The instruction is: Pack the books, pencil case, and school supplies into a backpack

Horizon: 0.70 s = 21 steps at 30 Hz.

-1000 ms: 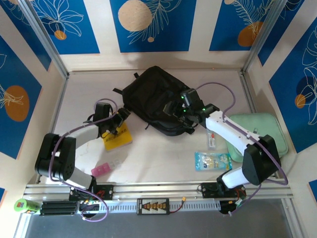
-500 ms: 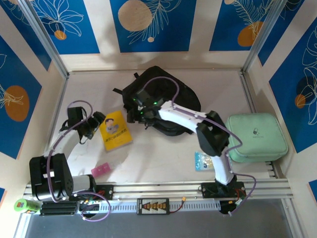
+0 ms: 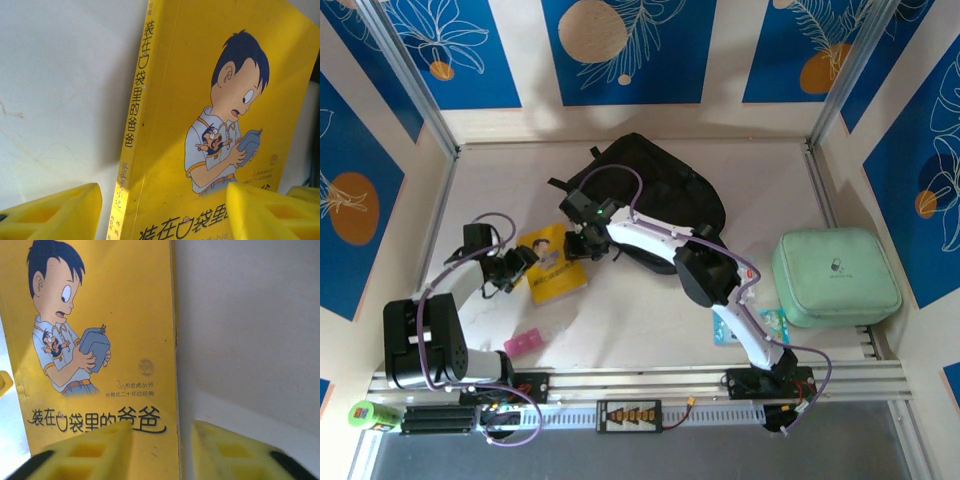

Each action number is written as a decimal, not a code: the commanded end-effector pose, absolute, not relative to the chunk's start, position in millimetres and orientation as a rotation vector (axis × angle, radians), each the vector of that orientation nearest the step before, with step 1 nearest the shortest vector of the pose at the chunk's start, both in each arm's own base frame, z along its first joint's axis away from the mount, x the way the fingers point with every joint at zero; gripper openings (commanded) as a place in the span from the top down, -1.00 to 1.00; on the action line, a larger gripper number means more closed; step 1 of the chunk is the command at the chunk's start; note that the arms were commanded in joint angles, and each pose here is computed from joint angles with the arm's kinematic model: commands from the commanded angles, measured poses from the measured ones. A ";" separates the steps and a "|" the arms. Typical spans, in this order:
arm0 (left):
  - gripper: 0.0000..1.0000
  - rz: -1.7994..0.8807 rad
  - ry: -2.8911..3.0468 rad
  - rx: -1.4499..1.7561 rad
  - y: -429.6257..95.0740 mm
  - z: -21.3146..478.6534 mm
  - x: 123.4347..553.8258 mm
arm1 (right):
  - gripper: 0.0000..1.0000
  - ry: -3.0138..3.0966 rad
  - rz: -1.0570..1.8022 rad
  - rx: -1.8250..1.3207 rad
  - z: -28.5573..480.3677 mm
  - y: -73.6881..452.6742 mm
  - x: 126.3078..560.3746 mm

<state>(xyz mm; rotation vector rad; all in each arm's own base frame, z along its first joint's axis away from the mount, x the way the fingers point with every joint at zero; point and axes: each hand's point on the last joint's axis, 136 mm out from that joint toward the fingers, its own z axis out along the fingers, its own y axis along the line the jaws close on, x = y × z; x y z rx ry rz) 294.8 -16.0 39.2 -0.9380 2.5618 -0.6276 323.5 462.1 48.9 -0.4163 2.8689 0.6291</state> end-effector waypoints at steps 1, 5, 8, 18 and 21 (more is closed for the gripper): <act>-0.26 -0.676 2.576 -0.889 -21.1 42.8 297.2 | 0.44 2.908 0.595 -0.458 41.7 461.0 314.8; -0.22 -0.695 2.577 -0.913 -22.8 39.7 296.5 | 0.53 2.923 0.589 -0.473 33.7 460.7 312.6; -0.19 -0.725 2.576 -0.925 -25.7 37.5 297.3 | 0.55 2.947 0.588 -0.474 25.7 460.4 309.5; -0.24 -0.969 2.540 -0.884 -50.2 62.1 306.3 | 0.56 3.032 0.589 -0.450 3.9 454.4 298.8; -0.24 -1.062 2.493 -0.848 -58.5 83.6 312.1 | 0.57 3.048 0.602 -0.433 0.5 453.4 298.3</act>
